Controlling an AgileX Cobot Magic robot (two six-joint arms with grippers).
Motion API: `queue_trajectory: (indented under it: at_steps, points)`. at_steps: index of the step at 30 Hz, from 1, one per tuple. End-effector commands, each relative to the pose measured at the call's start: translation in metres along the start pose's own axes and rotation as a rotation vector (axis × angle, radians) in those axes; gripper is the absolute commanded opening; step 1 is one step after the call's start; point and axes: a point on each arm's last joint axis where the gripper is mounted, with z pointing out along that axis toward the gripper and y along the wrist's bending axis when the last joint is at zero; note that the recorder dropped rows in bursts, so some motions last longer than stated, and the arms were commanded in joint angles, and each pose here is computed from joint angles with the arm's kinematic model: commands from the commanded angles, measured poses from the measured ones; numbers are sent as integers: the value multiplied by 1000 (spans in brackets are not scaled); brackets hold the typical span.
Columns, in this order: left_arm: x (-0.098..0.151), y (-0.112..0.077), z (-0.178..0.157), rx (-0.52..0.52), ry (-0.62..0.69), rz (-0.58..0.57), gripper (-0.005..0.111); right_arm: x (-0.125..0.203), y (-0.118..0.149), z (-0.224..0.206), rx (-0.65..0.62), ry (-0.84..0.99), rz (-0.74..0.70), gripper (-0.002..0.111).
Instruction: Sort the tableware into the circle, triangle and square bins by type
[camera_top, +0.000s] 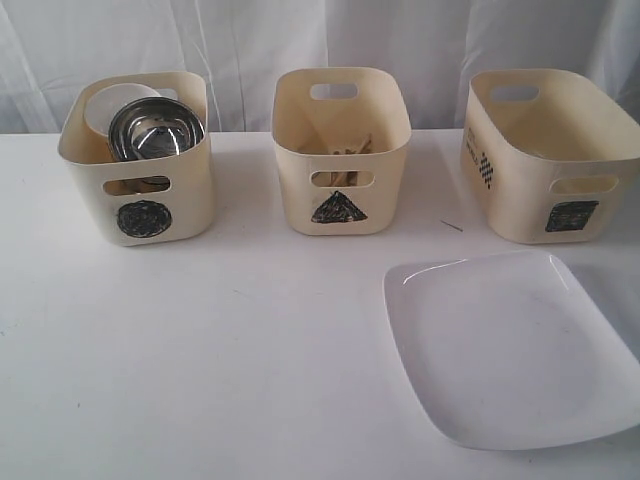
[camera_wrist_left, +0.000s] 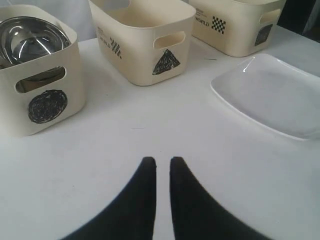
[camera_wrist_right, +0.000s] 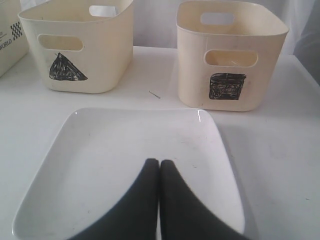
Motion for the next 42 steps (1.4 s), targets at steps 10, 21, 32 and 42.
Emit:
queue_trajectory:
  at_steps: [10, 21, 32, 42]
  points:
    - [2, -1, 0, 9, 6, -13, 17, 1, 0, 0, 1, -9, 0, 0]
    - [19, -2, 15, 25, -153, 168, 17, 1, 0, 0, 1, -9, 0, 0]
    - [60, -1, 29, 41, -232, 168, 17, 1, 0, 0, 1, -9, 0, 0]
    - [61, -1, 21, 36, -261, 167, 17, 1, 0, 0, 1, -9, 0, 0]
